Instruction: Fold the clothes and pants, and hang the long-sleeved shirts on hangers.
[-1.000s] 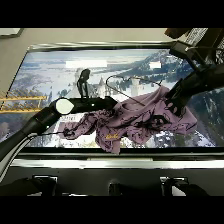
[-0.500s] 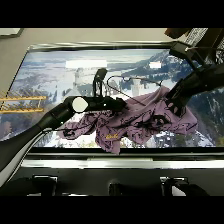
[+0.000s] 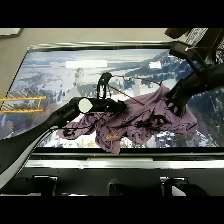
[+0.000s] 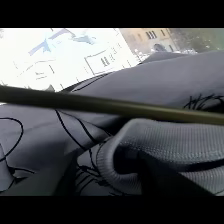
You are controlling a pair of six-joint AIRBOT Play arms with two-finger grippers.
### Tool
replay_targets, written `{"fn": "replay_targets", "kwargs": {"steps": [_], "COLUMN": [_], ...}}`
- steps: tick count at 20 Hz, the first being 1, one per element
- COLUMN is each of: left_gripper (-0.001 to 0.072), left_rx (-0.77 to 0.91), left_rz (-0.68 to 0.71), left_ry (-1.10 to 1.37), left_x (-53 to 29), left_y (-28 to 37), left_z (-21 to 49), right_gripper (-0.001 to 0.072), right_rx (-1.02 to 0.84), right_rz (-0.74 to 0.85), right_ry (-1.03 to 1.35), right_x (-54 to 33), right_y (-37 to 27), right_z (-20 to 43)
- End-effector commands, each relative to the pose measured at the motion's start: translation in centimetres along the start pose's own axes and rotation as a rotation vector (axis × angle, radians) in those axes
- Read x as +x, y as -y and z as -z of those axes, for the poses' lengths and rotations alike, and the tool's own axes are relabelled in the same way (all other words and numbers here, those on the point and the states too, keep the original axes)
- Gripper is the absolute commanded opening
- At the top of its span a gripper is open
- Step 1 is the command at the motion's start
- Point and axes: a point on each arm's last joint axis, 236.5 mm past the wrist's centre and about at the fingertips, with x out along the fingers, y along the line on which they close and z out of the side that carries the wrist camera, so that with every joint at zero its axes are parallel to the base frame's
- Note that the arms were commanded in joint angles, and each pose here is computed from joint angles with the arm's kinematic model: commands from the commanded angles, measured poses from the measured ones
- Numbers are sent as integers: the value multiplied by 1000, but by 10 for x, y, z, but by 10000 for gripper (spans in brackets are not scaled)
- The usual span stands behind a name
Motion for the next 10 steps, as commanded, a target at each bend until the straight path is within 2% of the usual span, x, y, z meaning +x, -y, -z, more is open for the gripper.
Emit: {"fn": "replay_targets", "kwargs": {"steps": [1, 3, 4, 5, 10], "left_gripper": [309, 292, 180, 19, 20], "left_rx": [-1, -1, -1, -1, -31], "left_rz": [-6, -6, -6, -6, -18], "left_ry": [4, 6, 6, 6, 1], "left_x": [7, 10, 10, 10, 1], "left_y": [-4, -4, -4, -4, -16], "left_z": [-1, -2, -3, -3, -9], "right_gripper": [25, 25, 25, 25, 24], "right_rx": [-2, -2, -1, -1, 11], "right_rz": [-1, -2, -3, -4, -11], "right_ry": [0, -2, -2, -3, -50], "right_x": [0, 0, 0, 0, -1], "right_y": [0, 0, -1, -1, -3], "right_z": [0, 0, 0, 1, 12]}}
